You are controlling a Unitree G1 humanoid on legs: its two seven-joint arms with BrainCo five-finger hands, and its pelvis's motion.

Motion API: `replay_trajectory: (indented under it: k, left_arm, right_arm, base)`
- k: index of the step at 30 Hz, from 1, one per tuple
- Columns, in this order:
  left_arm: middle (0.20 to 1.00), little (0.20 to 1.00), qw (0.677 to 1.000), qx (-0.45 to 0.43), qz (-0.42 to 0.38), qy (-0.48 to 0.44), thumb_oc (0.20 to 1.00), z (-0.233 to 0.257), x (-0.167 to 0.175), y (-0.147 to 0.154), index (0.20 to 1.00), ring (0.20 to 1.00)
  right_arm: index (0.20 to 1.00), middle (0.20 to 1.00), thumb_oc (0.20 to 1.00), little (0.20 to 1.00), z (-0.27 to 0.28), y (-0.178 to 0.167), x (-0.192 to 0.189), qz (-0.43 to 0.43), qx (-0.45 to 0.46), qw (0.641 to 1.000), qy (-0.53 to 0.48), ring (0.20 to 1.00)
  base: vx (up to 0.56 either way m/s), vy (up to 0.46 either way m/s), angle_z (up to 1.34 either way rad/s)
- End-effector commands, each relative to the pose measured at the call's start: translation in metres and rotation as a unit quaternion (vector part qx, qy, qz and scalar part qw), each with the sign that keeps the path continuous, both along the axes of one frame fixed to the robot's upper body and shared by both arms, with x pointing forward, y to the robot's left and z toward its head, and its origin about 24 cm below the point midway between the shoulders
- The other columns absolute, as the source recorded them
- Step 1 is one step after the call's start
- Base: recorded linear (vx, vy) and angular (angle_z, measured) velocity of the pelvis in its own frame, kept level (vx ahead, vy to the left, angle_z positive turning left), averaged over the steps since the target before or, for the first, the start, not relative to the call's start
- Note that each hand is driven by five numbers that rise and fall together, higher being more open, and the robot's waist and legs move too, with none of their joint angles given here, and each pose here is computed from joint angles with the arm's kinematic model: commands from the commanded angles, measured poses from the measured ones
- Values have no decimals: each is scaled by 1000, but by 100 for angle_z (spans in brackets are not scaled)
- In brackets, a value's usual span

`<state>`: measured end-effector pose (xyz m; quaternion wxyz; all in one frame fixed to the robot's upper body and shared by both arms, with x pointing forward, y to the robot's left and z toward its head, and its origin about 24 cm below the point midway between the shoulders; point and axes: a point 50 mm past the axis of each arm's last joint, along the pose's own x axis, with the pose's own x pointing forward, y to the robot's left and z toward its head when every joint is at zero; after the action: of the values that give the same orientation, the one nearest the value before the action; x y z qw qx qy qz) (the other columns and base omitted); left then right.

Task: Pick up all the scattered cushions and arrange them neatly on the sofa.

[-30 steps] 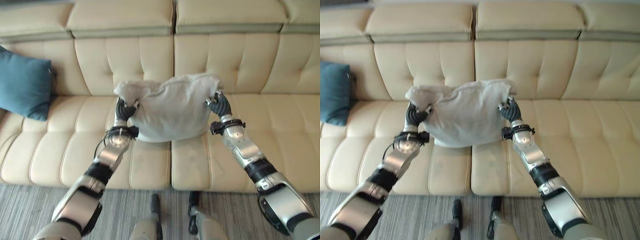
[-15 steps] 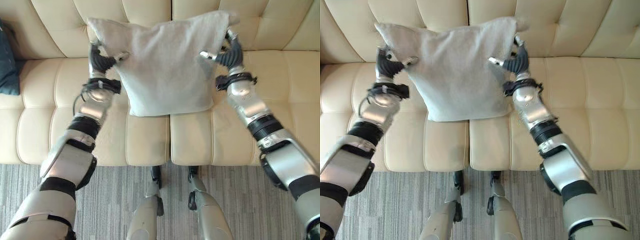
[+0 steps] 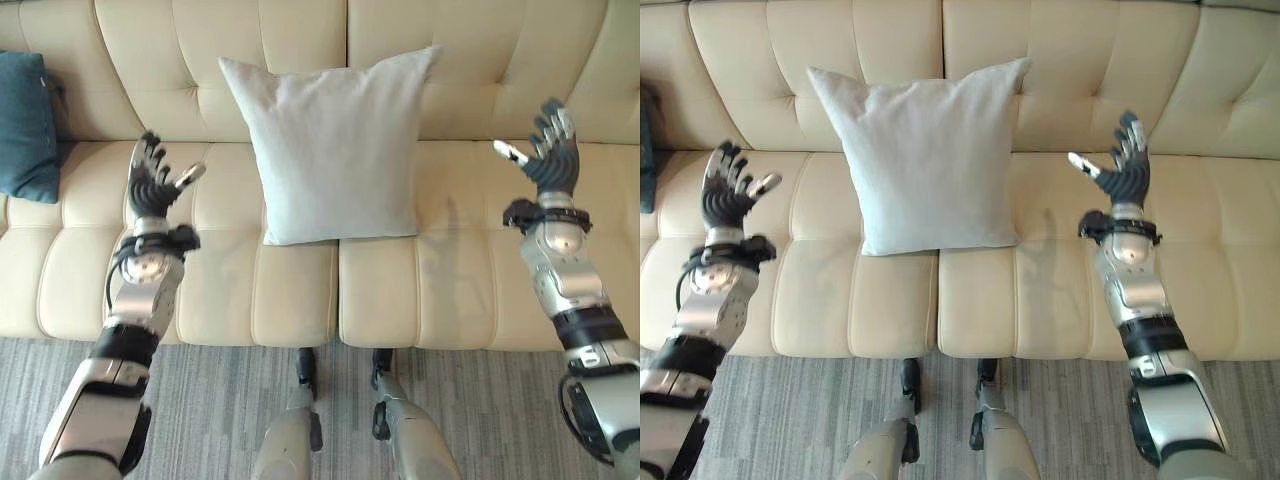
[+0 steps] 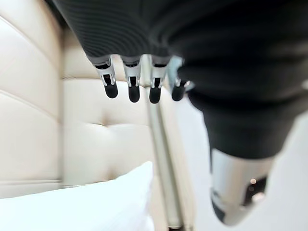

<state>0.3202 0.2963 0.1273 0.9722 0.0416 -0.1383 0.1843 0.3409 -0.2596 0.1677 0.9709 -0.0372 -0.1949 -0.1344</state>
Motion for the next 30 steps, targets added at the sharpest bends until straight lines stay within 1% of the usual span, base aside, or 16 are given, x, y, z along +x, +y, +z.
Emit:
replay_trajectory:
  k: [1, 2, 3, 4, 6, 7, 8, 10, 12, 13, 15, 17, 18, 21, 23, 30]
  left_arm:
    - [1000, 1000, 999, 29, -11, -32, 1000, 18, 10, -5, 1000, 1000]
    - [1000, 1000, 999, 31, -10, -11, 1000, 1, 0, -3, 1000, 1000]
    - [1000, 1000, 999, 31, -10, -10, 1000, 1, -1, -3, 1000, 1000]
    - [1000, 1000, 997, 35, -44, 55, 1000, -43, -27, -13, 1000, 1000]
    - [1000, 1000, 995, 34, -51, 78, 1000, -58, -37, -15, 1000, 1000]
    - [1000, 1000, 989, 25, -59, 130, 1000, -86, -58, -15, 1000, 1000]
    - [1000, 1000, 989, 25, -59, 131, 1000, -87, -59, -15, 1000, 1000]
    - [1000, 1000, 973, 22, -66, 221, 1000, -130, -99, -15, 1000, 1000]
    - [1000, 1000, 965, 13, -67, 252, 1000, -144, -111, -16, 1000, 1000]
    - [1000, 1000, 948, 19, -68, 311, 1000, -166, -135, -16, 1000, 1000]
    - [1000, 1000, 939, 20, -75, 335, 1000, -175, -144, -19, 1000, 1000]
    - [1000, 1000, 915, 23, -71, 396, 1000, -198, -166, -20, 1000, 1000]
    - [1000, 1000, 915, 23, -71, 396, 1000, -198, -166, -20, 1000, 1000]
    - [1000, 1000, 891, 28, -77, 446, 1000, -217, -184, -26, 1000, 1000]
    - [1000, 1000, 884, 32, -79, 460, 1000, -222, -188, -28, 1000, 1000]
    - [1000, 1000, 908, 60, -69, 408, 1000, -203, -157, -23, 1000, 1000]
  right_arm:
    - [1000, 1000, 1000, 1000, 22, 10, 2, 35, -20, 998, -52, 1000]
    - [1000, 1000, 1000, 1000, 8, 10, -5, 45, -26, 998, -34, 1000]
    - [1000, 1000, 1000, 1000, 8, 10, -6, 45, -27, 998, -33, 1000]
    - [1000, 1000, 1000, 1000, -25, 11, -26, 70, -39, 997, 9, 1000]
    - [1000, 1000, 1000, 1000, -39, 9, -35, 71, -47, 996, 31, 1000]
    - [1000, 1000, 1000, 1000, -71, 4, -52, 71, -50, 992, 89, 1000]
    - [1000, 1000, 1000, 1000, -72, 4, -53, 71, -50, 992, 90, 1000]
    - [1000, 1000, 1000, 1000, -123, -1, -85, 71, -88, 974, 196, 1000]
    - [1000, 1000, 1000, 1000, -139, -1, -96, 71, -98, 966, 229, 1000]
    - [1000, 1000, 1000, 1000, -167, -2, -116, 71, -112, 946, 296, 1000]
    - [1000, 1000, 1000, 1000, -180, 0, -126, 76, -114, 937, 322, 1000]
    - [1000, 1000, 1000, 1000, -210, 0, -147, 74, -105, 913, 388, 1000]
    - [1000, 1000, 1000, 1000, -210, 0, -147, 73, -105, 913, 388, 1000]
    - [1000, 1000, 1000, 1000, -230, 0, -167, 74, -87, 894, 433, 1000]
    - [1000, 1000, 1000, 1000, -232, 0, -172, 67, -77, 893, 438, 1000]
    - [1000, 1000, 1000, 1000, -218, 18, -143, 92, -85, 911, 394, 1000]
  base:
    - [-8, -8, -4]
    - [-2, -6, -3]
    - [0, 0, 0]
    - [32, -6, 1]
    - [46, -9, 0]
    - [46, -12, 0]
    - [48, -17, 1]
    - [51, -2, -2]
    - [51, -3, -3]
    - [56, 5, 0]
    - [17, 6, 1]
    - [38, 38, -2]
    - [29, 49, -4]
    - [11, 82, -4]
    - [-37, 155, -4]
    - [-209, 72, -27]
